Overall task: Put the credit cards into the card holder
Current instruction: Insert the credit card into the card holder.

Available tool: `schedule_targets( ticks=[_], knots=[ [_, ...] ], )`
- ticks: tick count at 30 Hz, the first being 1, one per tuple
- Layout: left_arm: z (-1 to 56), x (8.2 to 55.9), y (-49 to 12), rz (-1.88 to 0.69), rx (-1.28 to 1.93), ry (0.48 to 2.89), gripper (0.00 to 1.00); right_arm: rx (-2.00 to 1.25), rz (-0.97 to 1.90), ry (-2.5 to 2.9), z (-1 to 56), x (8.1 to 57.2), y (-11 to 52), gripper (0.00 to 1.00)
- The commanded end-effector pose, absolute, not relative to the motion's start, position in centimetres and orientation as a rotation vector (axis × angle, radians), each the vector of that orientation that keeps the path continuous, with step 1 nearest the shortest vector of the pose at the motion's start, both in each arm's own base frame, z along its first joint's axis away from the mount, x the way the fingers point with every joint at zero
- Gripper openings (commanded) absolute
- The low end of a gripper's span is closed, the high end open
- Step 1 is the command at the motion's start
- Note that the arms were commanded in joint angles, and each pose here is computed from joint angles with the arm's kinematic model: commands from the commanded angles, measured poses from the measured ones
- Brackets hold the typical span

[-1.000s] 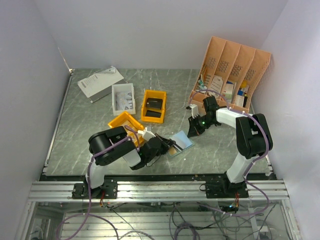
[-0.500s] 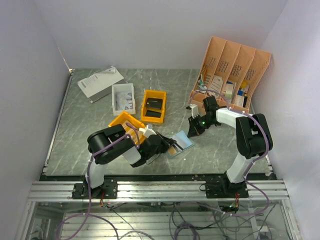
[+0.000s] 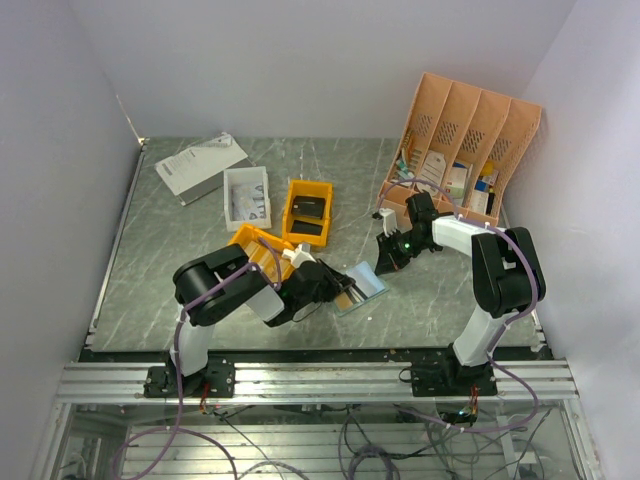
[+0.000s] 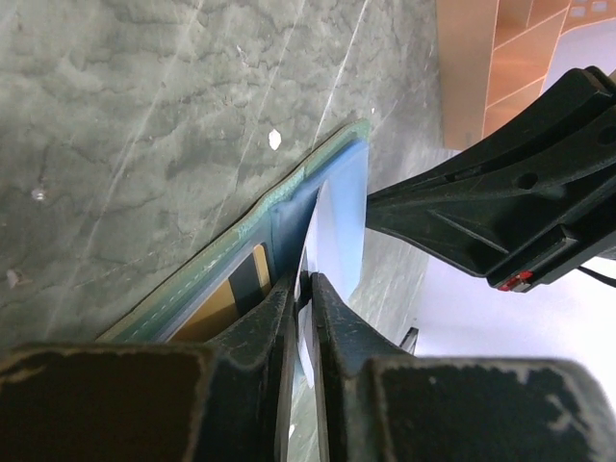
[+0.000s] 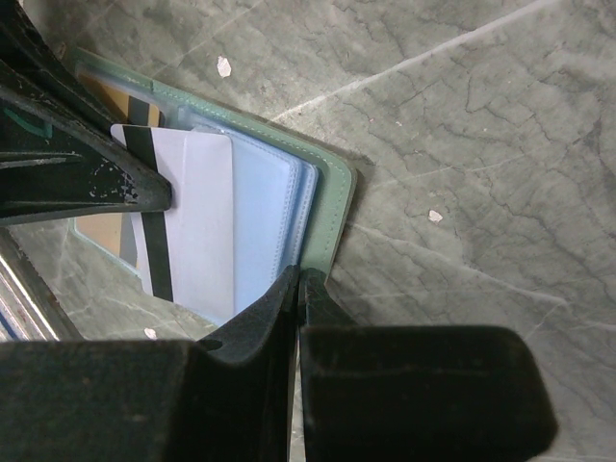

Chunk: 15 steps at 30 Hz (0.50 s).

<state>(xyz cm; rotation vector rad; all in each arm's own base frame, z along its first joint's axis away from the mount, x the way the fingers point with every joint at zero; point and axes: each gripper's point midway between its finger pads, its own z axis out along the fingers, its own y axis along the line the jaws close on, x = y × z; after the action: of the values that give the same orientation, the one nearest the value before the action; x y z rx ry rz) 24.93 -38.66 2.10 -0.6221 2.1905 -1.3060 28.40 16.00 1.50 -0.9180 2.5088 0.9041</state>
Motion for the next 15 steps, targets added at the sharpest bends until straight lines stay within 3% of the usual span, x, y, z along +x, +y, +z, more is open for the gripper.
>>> schedule_targets(
  ticks=[1,15],
  knots=[
    [-1.2,24.0,-37.4,-1.144,-0.562,2.331,0.22,-0.932,0.888,2.510,1.4,28.6,15.8,0.02],
    [-1.4,24.1,-37.0,-1.124,-0.559,2.355,0.27,-0.985,0.895,2.332,4.9,29.1,16.7,0.05]
  ],
)
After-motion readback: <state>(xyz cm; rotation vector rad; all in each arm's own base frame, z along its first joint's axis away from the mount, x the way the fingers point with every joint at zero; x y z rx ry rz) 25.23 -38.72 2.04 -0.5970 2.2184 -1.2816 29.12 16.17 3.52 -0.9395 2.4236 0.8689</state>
